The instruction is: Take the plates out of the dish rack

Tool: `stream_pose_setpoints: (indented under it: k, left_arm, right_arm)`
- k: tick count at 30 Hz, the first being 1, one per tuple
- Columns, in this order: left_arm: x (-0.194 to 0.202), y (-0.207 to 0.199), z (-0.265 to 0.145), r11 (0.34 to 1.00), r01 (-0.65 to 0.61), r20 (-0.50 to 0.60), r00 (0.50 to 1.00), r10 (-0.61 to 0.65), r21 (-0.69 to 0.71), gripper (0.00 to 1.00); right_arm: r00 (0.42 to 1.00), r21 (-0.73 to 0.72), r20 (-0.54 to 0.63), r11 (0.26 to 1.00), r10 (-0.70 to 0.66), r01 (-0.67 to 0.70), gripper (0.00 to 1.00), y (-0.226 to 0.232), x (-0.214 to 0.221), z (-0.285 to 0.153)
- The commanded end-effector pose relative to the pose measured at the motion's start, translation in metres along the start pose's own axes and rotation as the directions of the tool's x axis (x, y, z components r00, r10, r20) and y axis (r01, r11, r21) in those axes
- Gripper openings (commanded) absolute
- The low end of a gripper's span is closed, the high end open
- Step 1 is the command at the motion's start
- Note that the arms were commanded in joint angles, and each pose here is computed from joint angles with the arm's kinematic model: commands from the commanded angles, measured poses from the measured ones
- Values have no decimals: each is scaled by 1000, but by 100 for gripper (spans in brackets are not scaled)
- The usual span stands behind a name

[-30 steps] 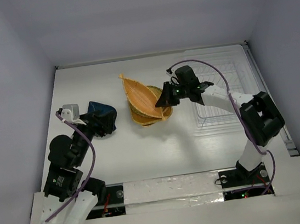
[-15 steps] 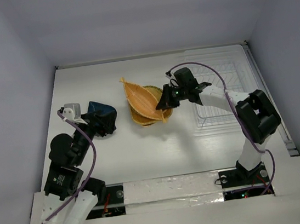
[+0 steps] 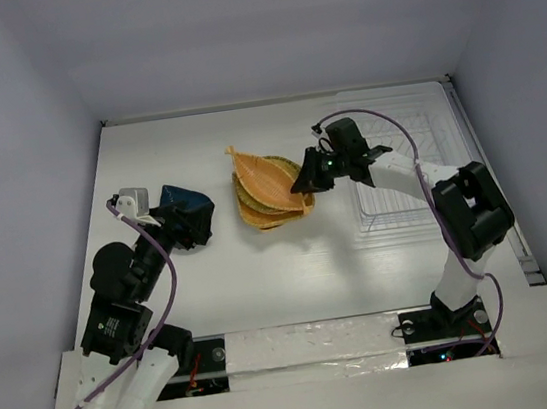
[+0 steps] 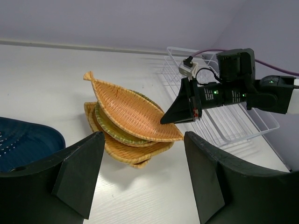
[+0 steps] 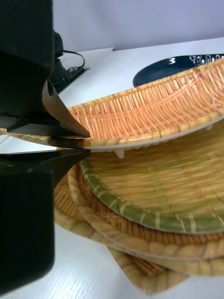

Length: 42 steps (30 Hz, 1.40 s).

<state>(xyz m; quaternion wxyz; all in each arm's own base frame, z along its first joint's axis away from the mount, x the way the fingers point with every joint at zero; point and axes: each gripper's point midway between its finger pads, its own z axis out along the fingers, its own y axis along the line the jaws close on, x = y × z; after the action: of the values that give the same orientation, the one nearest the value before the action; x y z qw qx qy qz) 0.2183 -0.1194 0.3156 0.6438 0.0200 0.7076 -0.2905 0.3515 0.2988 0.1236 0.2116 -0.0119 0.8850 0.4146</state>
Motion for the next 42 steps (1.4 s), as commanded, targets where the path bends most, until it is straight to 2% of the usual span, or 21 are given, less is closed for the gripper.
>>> stream_pose_setpoints:
  k: [1,3,6,11,14,16,17,22,23,26,27,28,29,30,31,35,36,37,38,40,42]
  left_arm:
    - [-7,-5,4,1000,-4,30,1000,3,26,66]
    - [-7,-5,4,1000,-4,29,1000,3,29,66]
    - [-8,-6,4,999,-4,31,1000,3,32,66]
    - [-8,-3,3,1000,-2,34,999,1,18,67]
    - [-9,-2,3,1000,0,36,999,0,7,68]
    - [-8,-2,3,1000,0,34,999,0,8,68]
    - [-9,-2,3,1000,-2,36,999,1,9,69]
    - [-9,-2,4,1000,-2,33,999,2,16,69]
    - [-10,-3,3,1000,-1,34,999,0,16,69]
    - [-15,-2,1,1000,0,51,999,0,7,72]
    - [-17,-2,1,1000,12,59,998,-12,2,76]
    - [-19,-3,1,1000,15,65,998,-15,7,77]
    - [-23,-4,0,1000,18,79,997,-19,10,78]
    - [-27,-6,-3,1000,21,91,996,-23,16,80]
    - [-32,-9,-5,999,25,108,994,-28,26,81]
    - [-64,-21,-19,999,11,195,981,-20,47,89]
    - [-70,-23,-21,999,7,207,978,-17,49,89]
    - [-78,-25,-24,999,2,226,974,-13,49,89]
    - [-88,-29,-28,998,-8,251,968,-6,55,89]
    - [-94,-31,-29,998,-10,267,964,-6,59,89]
    - [-94,-33,-26,997,1,276,961,-23,78,89]
  right_arm:
    - [1000,-31,19,999,-25,25,21,9,-14,-1]
    - [999,-21,20,999,-30,31,24,7,-14,0]
    - [998,-19,31,999,-46,46,40,9,-16,-4]
    - [993,-17,82,996,-82,84,59,20,-26,-18]
    - [984,5,137,993,-117,117,82,28,-35,-34]
    - [973,50,183,990,-141,134,90,28,-43,-45]
    - [964,55,216,988,-155,146,100,35,-46,-57]
    - [894,129,394,976,-213,176,99,51,-67,-107]
    - [861,117,458,975,-222,189,99,62,-75,-122]
    - [694,100,679,967,-240,236,87,96,-82,-200]
    - [575,98,779,955,-249,280,72,118,-78,-254]
    - [504,104,829,951,-244,290,53,118,-74,-275]
    - [444,100,865,948,-233,303,17,125,-68,-300]
    - [378,109,898,948,-223,300,0,127,-63,-324]
    - [289,101,936,938,-203,332,0,135,-46,-362]
    - [138,121,975,938,-174,325,0,135,-17,-424]
    - [110,130,979,946,-169,295,14,130,-17,-433]
    - [115,142,977,952,-178,273,26,124,-15,-433]
    - [120,149,975,954,-185,258,50,118,-13,-432]
    - [140,165,969,952,-206,257,68,114,-12,-425]
    - [178,175,958,950,-225,259,78,110,-13,-412]
